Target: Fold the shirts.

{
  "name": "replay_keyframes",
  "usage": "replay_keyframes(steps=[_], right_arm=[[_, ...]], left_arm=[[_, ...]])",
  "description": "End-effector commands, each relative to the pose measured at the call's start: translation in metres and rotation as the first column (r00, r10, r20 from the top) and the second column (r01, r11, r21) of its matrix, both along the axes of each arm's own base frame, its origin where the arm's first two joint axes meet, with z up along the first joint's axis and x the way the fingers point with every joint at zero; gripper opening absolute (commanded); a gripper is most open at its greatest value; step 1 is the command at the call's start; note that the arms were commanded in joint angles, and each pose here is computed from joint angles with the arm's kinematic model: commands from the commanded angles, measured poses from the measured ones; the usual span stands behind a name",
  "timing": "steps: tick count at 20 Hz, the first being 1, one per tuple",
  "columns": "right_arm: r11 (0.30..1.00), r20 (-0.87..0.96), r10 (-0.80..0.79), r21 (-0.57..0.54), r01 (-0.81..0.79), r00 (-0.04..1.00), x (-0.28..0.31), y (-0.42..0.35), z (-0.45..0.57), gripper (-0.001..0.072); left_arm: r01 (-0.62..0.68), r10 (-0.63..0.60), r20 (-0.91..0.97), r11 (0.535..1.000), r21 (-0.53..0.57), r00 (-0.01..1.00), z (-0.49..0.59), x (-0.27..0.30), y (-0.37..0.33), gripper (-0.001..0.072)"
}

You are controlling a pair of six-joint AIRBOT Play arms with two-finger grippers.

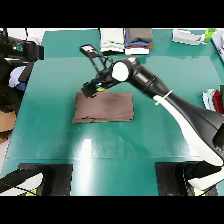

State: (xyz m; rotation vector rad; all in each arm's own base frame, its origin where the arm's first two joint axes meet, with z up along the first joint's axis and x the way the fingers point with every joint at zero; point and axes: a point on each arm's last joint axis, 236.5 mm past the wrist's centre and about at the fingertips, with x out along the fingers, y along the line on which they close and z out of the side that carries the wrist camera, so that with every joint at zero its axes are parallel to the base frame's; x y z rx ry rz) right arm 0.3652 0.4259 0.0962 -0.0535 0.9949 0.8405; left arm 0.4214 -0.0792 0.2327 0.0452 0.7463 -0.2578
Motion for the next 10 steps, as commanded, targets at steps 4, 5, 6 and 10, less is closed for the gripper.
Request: replay_keyframes(steps=[4, 5, 6, 10], right_arm=[[0.962, -0.148, -0.24, -0.166, 0.215, 0.959, 0.022, -0.136, -0.032, 0.0391], [0.946, -0.177, -0.303, -0.178, 0.272, 0.937, 0.021, -0.158, -0.04, 0.0391], [0.922, -0.21, -0.374, -0.191, 0.337, 0.903, 0.02, -0.181, -0.049, 0.0391], [0.81, -0.324, -0.586, -0.249, 0.531, 0.742, 0.005, -0.238, -0.087, 0.0391]], left_arm=[[0.122, -0.122, -0.053, 0.992, -0.017, 0.991, -0.013, -0.016, -0.048, 0.0025], [0.158, -0.158, -0.051, 0.987, -0.005, 0.986, -0.014, -0.018, -0.058, 0.0025], [0.181, -0.181, -0.051, 0.983, -0.004, 0.982, -0.016, -0.019, -0.068, 0.0025], [0.234, -0.234, -0.024, 0.972, -0.011, 0.972, -0.015, -0.018, -0.095, 0.0025]])
